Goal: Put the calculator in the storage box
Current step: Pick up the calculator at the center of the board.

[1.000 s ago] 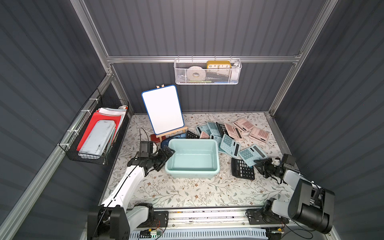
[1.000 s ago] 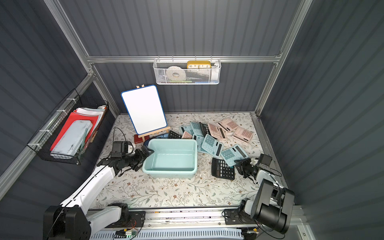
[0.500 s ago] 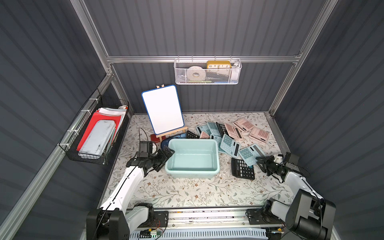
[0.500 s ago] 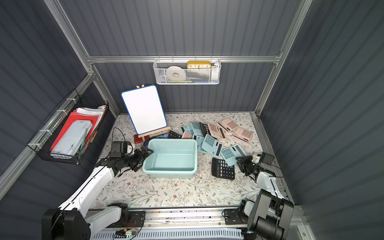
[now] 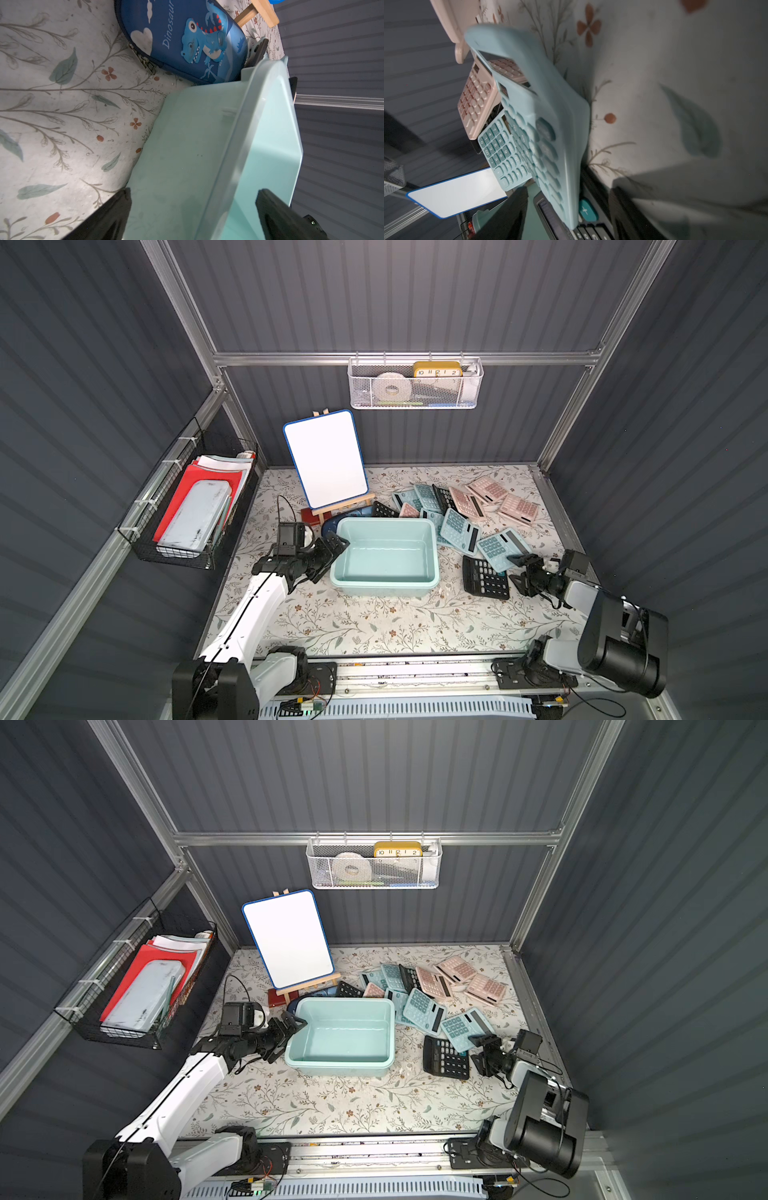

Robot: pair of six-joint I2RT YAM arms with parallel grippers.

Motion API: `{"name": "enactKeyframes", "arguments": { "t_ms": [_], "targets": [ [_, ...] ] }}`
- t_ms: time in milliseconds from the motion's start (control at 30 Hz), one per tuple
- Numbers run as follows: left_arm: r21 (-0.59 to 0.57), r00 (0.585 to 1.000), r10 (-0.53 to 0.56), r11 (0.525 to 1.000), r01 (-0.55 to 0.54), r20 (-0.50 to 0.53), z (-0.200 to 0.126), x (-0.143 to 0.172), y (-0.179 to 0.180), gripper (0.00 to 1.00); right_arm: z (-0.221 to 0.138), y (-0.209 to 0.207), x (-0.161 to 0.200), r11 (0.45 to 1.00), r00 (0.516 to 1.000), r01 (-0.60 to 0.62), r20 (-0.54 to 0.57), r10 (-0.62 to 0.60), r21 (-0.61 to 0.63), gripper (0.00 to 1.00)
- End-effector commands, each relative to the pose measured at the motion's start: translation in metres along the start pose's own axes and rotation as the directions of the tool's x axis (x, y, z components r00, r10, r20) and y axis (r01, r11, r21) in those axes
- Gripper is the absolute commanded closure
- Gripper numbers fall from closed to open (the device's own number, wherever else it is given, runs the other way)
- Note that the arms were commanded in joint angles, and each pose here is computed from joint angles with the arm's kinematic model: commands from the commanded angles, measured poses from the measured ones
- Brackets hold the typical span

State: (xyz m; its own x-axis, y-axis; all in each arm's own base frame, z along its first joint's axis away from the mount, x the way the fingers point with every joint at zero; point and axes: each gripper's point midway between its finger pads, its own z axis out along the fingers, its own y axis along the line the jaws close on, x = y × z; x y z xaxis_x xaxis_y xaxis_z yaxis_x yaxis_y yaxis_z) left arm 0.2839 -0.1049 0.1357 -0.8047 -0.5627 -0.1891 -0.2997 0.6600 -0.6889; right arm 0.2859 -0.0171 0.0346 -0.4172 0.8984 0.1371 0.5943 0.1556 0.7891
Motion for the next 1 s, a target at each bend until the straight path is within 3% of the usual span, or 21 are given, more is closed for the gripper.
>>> {"name": "enactKeyframes", "arguments": {
  "t_ms": [0, 300, 467, 667, 967],
  "targets": [
    [0.013, 1.0, 0.02, 1.0, -0.02, 0.0, -0.002, 0.0, -0.005, 0.01, 0.014, -0.014, -0.006, 0.998, 0.998, -0.055, 0.038, 0.055, 0.002, 0.34],
    [0.015, 1.0, 0.015, 1.0, -0.015, -0.001, -0.002, 0.0, -0.005, 0.01, 0.049, -0.009, -0.016, 0.991, 0.993, -0.109, 0.026, 0.112, -0.08, 0.48],
    [0.018, 1.0, 0.018, 1.0, -0.018, 0.001, -0.005, 0.0, -0.007, 0.01, 0.057, 0.002, -0.024, 0.974, 0.989, -0.142, 0.024, 0.149, -0.177, 0.67],
    [0.015, 0.999, 0.027, 1.0, -0.027, 0.017, -0.012, -0.003, -0.012, 0.01, 0.059, 0.01, -0.026, 0.965, 0.988, -0.142, 0.02, 0.15, -0.222, 0.82],
    [0.039, 0.998, 0.041, 0.998, -0.043, 0.05, -0.028, -0.009, -0.029, 0.01, 0.04, 0.042, -0.02, 0.959, 0.995, -0.085, 0.02, 0.094, -0.272, 0.88]
  ]
}}
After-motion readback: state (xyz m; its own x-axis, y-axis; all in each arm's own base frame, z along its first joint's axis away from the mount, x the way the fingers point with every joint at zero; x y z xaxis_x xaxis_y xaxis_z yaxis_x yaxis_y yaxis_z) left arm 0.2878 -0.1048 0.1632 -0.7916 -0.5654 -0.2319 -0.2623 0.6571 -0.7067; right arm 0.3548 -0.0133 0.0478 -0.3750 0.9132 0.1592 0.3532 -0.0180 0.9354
